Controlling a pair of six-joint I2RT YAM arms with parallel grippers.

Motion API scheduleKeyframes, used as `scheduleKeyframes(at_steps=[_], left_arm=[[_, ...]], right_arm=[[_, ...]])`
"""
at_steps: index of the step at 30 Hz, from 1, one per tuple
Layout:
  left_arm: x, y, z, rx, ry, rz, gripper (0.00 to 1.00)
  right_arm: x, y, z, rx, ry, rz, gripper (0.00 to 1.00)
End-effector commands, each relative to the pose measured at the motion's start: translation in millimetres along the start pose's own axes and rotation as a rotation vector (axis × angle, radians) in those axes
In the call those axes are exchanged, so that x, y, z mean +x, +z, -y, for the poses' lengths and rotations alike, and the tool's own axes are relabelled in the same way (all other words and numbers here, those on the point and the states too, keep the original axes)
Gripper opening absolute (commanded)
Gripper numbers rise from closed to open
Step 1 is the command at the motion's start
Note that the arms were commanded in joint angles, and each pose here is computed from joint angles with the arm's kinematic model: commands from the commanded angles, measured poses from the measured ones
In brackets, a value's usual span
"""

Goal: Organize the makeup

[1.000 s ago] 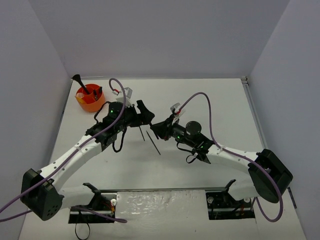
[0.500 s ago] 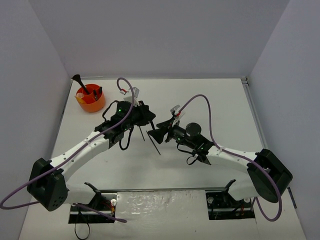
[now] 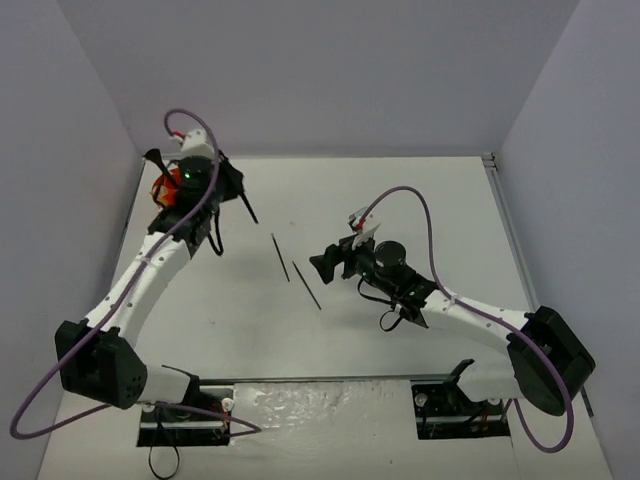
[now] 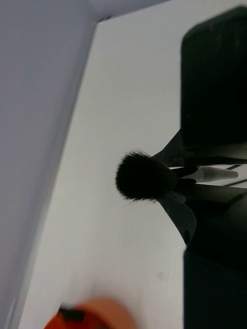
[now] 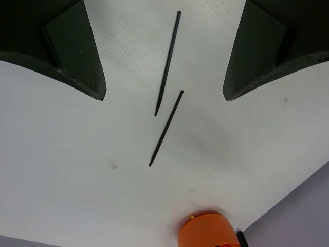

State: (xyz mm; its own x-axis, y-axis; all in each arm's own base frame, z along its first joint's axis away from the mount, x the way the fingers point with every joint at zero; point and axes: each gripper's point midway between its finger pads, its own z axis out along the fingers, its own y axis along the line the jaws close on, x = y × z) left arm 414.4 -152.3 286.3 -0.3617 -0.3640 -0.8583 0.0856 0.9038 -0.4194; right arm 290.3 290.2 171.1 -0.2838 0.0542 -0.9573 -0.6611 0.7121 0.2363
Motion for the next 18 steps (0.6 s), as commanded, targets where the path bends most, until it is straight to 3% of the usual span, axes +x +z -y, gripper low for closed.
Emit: scheduleKeyframes(at_steps=[1,5,9,18], left_arm=[[-138,-15,-71,-0.211,0.036,0.357,0.00],[-196,-9,-127,-0.318,0.034,0.485,0.00],[-226,12,-185,-0.413,0.029,0.527,0.00],[-227,69,-248,-0.436,0.040,0.520,0.00]], right_arm=[[-25,1,18,0.074,-0.024,0.088,0.94],[-19,2,23,0.069,-0.005,0.080,0.94],[-8,6,36,0.117,-0.001,0.045,0.94],[9,16,38,0.099,-0.007,-0.008,0.94]])
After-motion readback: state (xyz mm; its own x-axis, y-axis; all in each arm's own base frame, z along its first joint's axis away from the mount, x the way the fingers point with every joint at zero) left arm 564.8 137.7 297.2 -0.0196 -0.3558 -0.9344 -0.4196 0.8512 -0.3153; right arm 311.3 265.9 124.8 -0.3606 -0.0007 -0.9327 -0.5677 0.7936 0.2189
